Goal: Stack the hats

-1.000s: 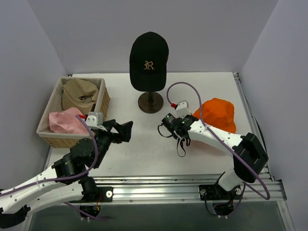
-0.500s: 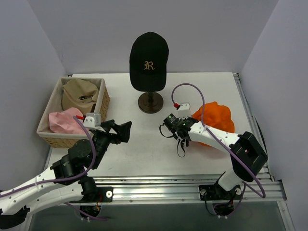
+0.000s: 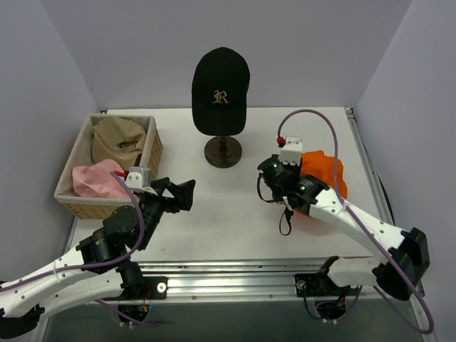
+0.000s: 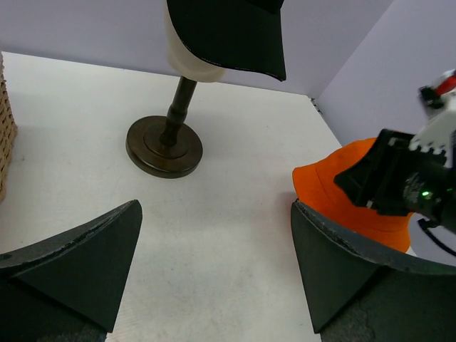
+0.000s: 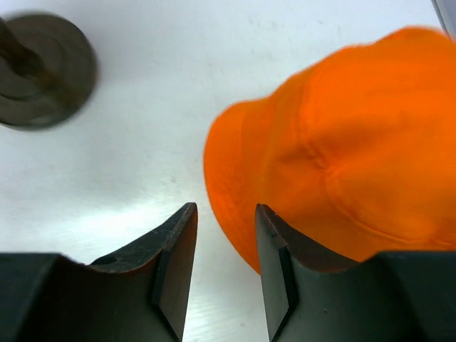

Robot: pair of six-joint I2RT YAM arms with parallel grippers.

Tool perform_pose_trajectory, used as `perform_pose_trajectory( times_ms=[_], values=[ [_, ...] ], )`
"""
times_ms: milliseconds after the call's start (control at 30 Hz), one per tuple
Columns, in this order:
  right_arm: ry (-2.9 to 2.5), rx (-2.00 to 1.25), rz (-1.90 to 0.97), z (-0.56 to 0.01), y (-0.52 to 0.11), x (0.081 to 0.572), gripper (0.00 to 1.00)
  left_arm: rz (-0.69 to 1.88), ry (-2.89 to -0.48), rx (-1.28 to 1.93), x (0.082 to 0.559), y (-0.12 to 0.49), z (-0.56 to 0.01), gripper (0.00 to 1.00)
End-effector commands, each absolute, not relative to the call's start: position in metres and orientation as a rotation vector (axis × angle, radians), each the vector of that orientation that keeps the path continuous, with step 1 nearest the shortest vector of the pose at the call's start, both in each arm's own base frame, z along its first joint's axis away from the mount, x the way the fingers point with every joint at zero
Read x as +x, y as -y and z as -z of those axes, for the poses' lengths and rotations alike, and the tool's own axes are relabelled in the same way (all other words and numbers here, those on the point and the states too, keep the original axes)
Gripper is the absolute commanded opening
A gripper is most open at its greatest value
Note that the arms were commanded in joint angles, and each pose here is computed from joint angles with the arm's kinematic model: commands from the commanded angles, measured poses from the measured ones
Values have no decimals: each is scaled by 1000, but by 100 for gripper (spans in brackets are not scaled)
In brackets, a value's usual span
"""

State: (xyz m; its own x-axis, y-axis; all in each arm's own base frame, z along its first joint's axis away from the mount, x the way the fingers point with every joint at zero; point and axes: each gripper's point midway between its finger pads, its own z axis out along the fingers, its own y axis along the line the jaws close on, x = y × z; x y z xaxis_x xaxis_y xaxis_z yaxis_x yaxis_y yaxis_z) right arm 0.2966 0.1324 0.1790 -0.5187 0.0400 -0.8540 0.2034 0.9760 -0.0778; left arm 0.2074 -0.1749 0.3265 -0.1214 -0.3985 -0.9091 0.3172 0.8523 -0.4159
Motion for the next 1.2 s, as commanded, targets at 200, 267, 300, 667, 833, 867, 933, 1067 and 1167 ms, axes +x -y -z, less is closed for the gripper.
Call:
perform_pose_trajectory(
  times_ms=[200,267,300,667,833,867,933,1067,1167],
  values=[
    [-1905,483,18,-255,-85,276,32,624,-1544,-92,208,172,-337,94],
    [-1877,545,29,-254,-70,269,32,627,-1542,-93,208,172,-337,94],
    [-1846,586,12,-259,-61,264,32,627,-1542,-90,208,172,-337,94],
    [-1787,792,62,-233,-34,251,33,616,-1545,-99,209,172,-336,94],
    [-1770,821,114,-223,-24,249,33,589,-1568,-116,214,176,-341,94],
    [-1756,827,136,-224,-20,248,33,583,-1574,-115,215,178,-341,94],
    [-1747,848,168,-221,-12,245,33,577,-1586,-111,218,183,-343,94],
    [-1716,888,183,-219,0,243,33,582,-1600,-105,222,196,-343,94],
    [-1726,898,173,-215,0,245,33,552,-1623,-104,228,204,-343,94]
  ],
)
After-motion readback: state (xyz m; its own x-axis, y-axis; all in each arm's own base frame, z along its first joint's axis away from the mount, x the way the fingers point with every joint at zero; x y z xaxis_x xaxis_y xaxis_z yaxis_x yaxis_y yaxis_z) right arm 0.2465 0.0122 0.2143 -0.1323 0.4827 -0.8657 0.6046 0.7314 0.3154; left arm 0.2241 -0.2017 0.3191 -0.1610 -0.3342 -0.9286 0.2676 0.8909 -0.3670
